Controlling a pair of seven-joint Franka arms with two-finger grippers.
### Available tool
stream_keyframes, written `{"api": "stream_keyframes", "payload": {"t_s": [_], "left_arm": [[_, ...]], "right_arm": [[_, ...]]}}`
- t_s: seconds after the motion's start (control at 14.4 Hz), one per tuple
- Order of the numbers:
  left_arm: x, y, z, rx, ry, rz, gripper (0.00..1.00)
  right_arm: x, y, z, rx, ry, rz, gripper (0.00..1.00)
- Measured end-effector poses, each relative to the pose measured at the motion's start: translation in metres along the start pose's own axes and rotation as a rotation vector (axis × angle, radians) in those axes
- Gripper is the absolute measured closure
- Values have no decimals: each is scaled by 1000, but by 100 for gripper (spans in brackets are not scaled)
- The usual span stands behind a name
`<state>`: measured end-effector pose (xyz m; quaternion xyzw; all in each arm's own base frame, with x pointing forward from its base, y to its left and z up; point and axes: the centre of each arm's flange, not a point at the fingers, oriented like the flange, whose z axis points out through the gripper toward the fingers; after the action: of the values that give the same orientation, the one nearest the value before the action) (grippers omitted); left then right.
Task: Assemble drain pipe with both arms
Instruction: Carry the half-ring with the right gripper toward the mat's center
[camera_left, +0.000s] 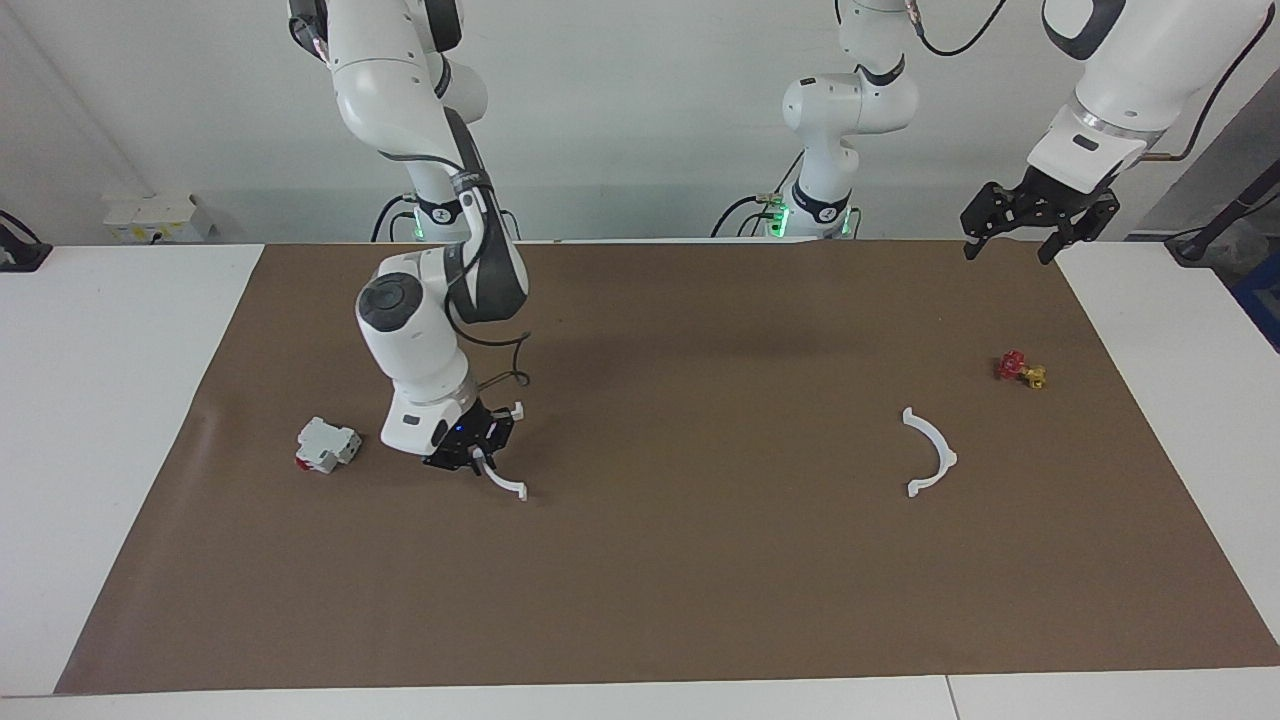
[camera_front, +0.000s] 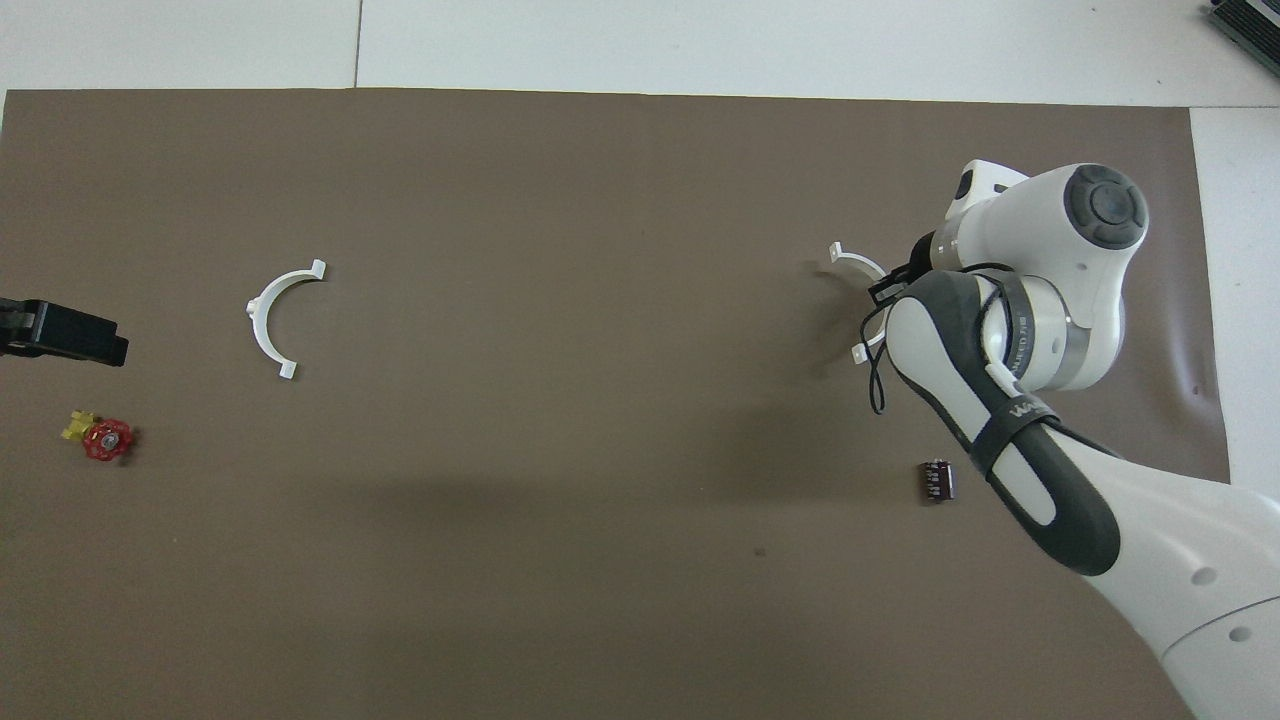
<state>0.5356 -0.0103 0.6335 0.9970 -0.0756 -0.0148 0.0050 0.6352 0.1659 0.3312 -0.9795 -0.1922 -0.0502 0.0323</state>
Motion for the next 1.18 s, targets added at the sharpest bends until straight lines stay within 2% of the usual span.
{"api": "stream_keyframes", "payload": {"t_s": [0.21, 0.56, 0.76, 1.18], "left_arm": [[0, 0, 0, 0, 0, 0, 0], [0, 0, 0, 0, 0, 0, 0], [0, 0, 0, 0, 0, 0, 0], [0, 0, 0, 0, 0, 0, 0]], "right_arm": [[7, -58, 1, -5, 16, 46, 81], [10, -156, 13, -48, 73, 40, 81], [8, -186, 28, -39, 87, 35, 81], [4, -205, 39, -66, 81, -23, 81]]}}
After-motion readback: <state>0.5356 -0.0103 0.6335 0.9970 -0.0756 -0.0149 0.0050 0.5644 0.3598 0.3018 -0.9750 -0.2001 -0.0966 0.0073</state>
